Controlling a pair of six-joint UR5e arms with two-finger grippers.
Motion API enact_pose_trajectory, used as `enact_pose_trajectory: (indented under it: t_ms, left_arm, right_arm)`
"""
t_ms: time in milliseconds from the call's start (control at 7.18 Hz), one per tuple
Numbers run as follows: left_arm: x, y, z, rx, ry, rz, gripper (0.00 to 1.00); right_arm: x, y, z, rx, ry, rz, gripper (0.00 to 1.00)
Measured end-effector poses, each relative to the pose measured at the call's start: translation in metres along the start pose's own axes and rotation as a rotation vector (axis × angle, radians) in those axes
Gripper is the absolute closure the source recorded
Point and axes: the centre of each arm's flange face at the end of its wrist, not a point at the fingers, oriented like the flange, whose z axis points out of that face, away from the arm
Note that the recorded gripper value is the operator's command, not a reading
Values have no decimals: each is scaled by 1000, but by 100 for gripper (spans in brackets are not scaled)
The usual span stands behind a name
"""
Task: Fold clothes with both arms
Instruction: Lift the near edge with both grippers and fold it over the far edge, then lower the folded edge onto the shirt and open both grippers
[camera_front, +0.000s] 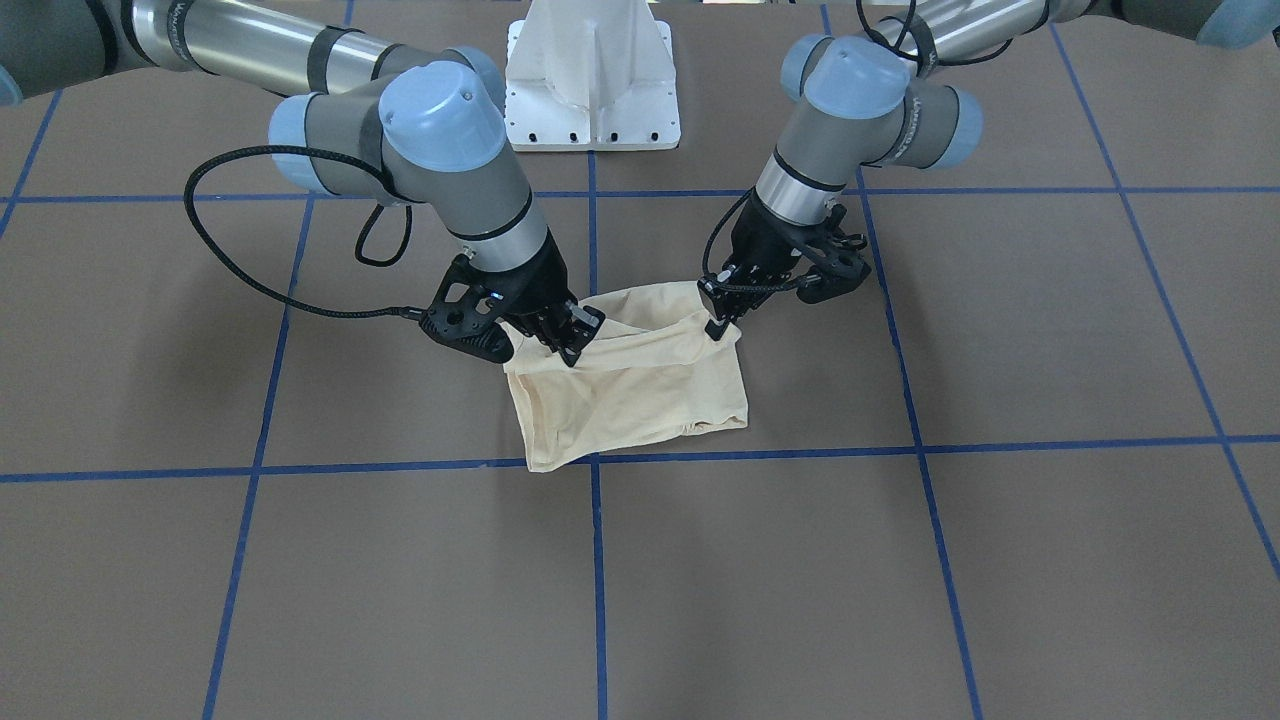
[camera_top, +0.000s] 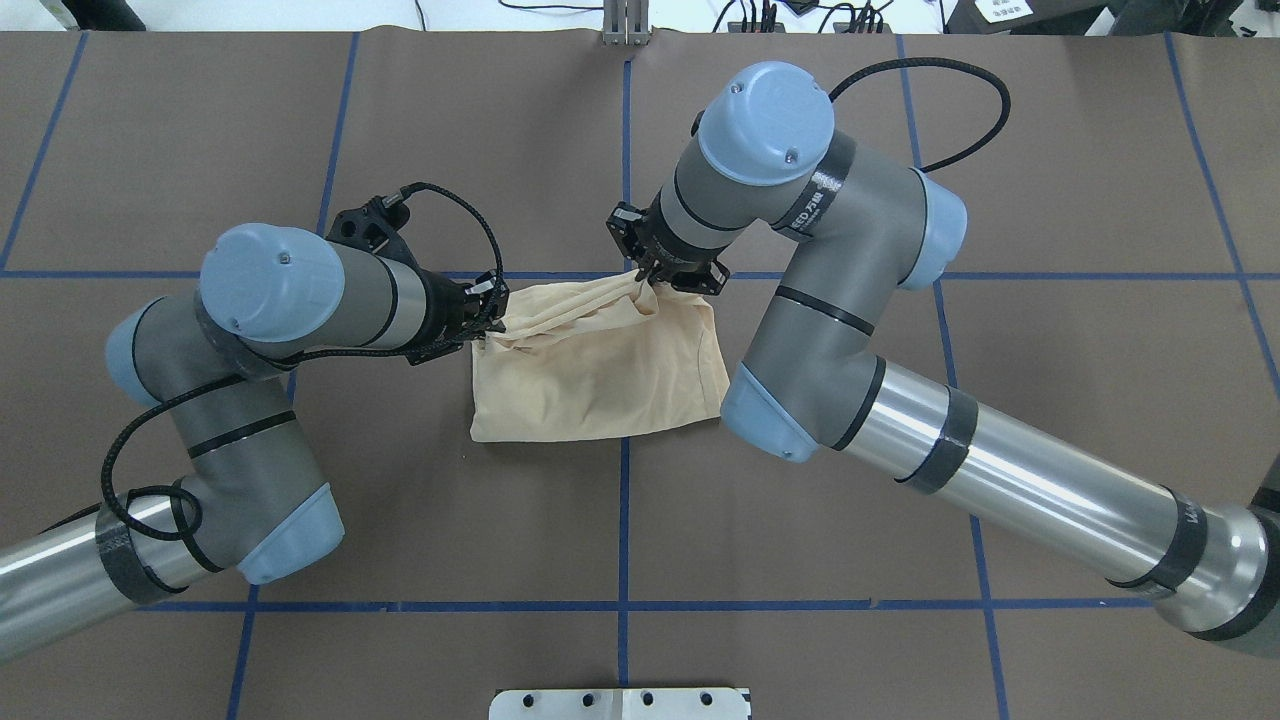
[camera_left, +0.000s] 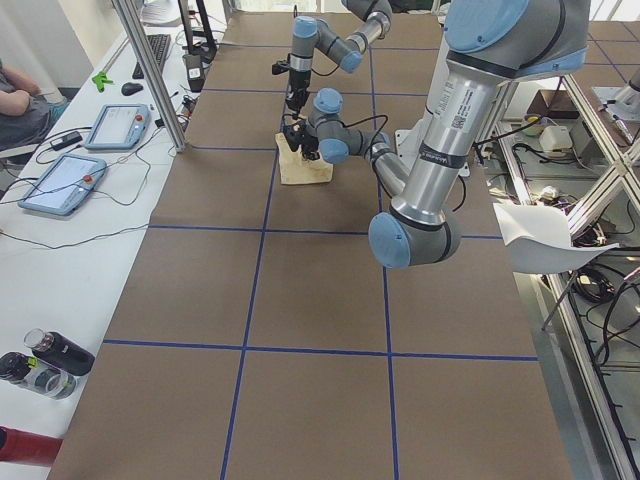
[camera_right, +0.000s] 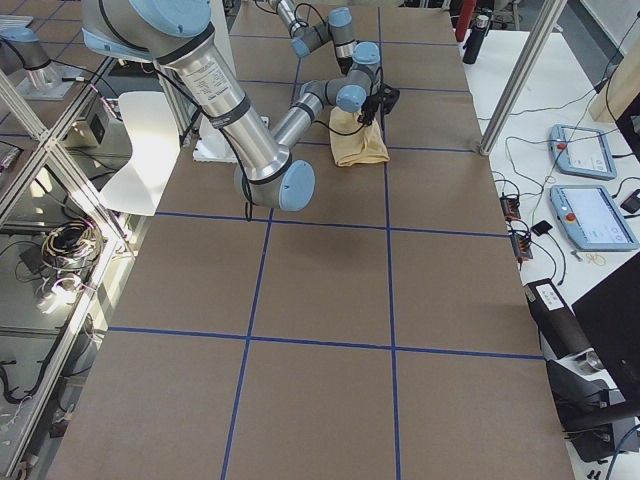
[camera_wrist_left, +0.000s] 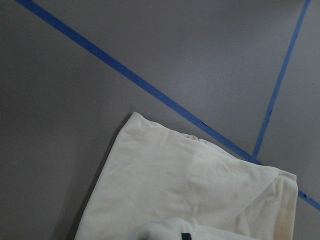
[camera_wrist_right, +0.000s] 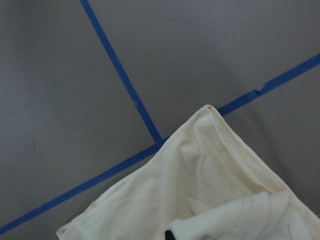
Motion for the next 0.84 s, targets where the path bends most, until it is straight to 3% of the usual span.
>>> enact_pose_trajectory:
  t_ms: [836]
  left_arm:
    - [-12,-27,25,28,-10,-16,100]
  right_arm:
    - [-1,-26,47,36,53,26,100]
